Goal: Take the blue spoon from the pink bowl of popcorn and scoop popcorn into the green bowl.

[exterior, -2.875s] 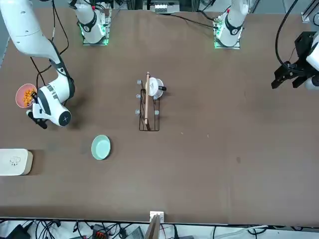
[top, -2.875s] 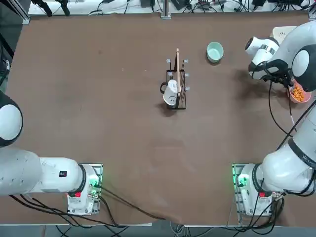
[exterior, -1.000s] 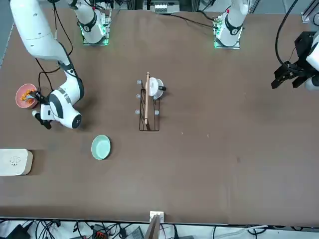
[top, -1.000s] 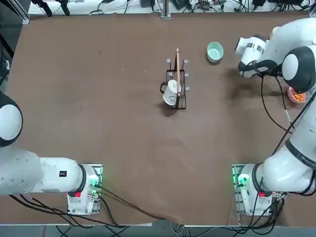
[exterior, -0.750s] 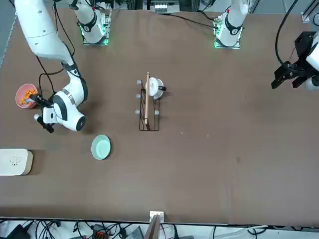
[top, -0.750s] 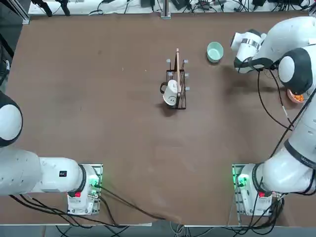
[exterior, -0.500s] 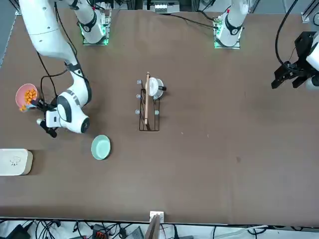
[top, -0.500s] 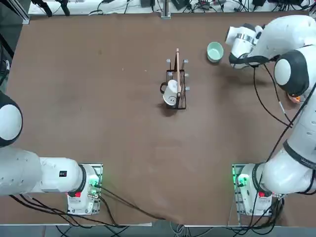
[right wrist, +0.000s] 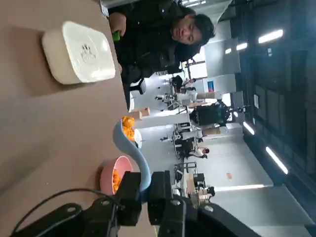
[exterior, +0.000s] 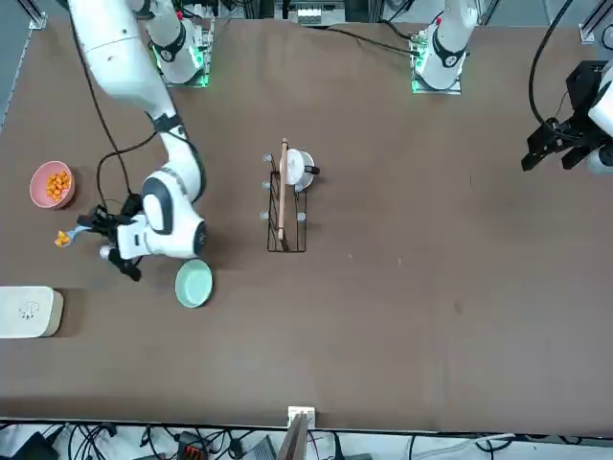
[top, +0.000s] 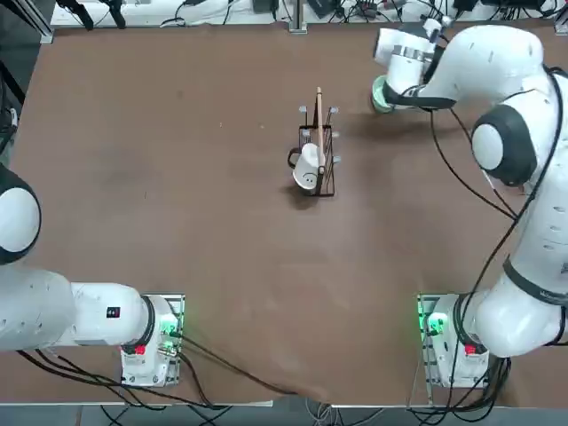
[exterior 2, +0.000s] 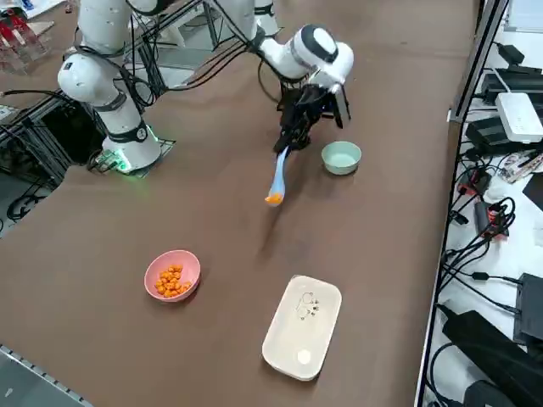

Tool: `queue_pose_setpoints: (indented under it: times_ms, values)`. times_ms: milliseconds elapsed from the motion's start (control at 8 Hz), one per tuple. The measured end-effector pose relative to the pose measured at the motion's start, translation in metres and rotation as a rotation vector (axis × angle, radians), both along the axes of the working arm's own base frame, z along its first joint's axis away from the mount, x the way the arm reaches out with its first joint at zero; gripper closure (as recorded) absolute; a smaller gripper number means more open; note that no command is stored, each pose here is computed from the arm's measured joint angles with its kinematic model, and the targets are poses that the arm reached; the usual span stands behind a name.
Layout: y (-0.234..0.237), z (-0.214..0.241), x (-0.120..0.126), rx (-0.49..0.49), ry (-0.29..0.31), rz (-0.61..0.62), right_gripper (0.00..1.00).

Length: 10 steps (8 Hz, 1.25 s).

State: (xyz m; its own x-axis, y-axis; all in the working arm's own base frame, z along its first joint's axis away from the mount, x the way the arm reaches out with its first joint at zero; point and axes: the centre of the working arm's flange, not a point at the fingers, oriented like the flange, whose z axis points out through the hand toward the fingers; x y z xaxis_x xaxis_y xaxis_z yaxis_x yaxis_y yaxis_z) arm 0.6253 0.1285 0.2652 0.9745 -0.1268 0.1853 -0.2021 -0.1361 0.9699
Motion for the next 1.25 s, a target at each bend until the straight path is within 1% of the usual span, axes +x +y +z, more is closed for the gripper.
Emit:
queue_pose_setpoints:
  times_ms: [250,375,750,1250]
  values:
    - [0.051,0.011,0.004,-0.027,0.017,0.022,0.89]
    - [0.075,0.014,0.004,-0.030,0.008,0.040,0.89]
    - [0.144,0.028,0.002,-0.002,-0.050,0.092,0.89]
    - [0.230,0.034,-0.021,0.064,-0.091,0.211,0.89]
